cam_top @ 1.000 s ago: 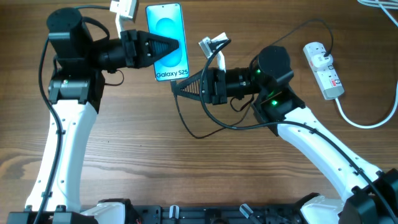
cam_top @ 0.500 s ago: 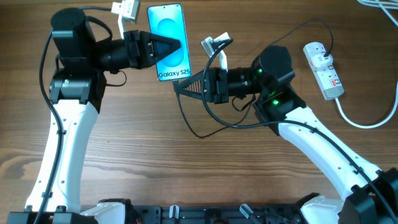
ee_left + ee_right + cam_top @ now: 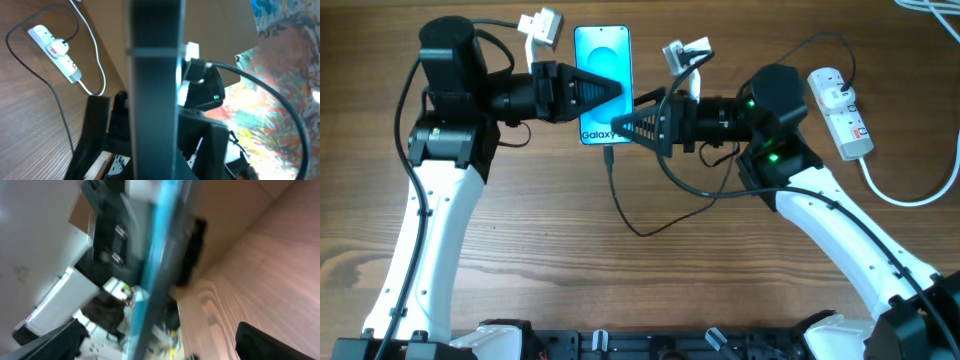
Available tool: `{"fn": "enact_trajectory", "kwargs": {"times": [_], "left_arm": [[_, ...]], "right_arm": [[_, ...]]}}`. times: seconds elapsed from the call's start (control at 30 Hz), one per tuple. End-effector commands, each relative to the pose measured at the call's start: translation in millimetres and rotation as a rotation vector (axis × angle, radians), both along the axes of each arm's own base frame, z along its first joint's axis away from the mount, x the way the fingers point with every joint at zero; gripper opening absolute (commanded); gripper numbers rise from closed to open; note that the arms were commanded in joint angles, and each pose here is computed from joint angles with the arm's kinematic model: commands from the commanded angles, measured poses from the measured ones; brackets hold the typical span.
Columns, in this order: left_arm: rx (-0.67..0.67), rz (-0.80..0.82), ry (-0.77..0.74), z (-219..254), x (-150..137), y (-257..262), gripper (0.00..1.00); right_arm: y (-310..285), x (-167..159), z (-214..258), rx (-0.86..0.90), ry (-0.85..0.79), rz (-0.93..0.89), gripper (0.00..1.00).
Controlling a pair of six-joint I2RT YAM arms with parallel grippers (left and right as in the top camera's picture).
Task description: Plug charger to phone and switch on socket
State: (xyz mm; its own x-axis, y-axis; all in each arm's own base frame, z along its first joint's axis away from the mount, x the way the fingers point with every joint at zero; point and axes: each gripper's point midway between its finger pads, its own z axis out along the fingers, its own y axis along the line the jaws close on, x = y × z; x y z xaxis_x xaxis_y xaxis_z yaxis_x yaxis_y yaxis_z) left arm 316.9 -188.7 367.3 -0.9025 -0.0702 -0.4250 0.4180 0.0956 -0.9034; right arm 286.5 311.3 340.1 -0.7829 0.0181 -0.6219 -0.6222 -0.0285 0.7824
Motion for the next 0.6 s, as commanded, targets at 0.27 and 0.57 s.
{"fn": "enact_trajectory", "kwargs": {"times": [0.27,0.57], "left_arm": [[0.005,0.001,-0.072,6,-5,0,0.04],[0.005,0.001,-0.072,6,-5,0,0.04]], "right_arm": [[-4,-53,-26,-0.056,-0.074,0.292,0.77],[14,-37,-24,-0.080,0.007,0.163,0.37]]}}
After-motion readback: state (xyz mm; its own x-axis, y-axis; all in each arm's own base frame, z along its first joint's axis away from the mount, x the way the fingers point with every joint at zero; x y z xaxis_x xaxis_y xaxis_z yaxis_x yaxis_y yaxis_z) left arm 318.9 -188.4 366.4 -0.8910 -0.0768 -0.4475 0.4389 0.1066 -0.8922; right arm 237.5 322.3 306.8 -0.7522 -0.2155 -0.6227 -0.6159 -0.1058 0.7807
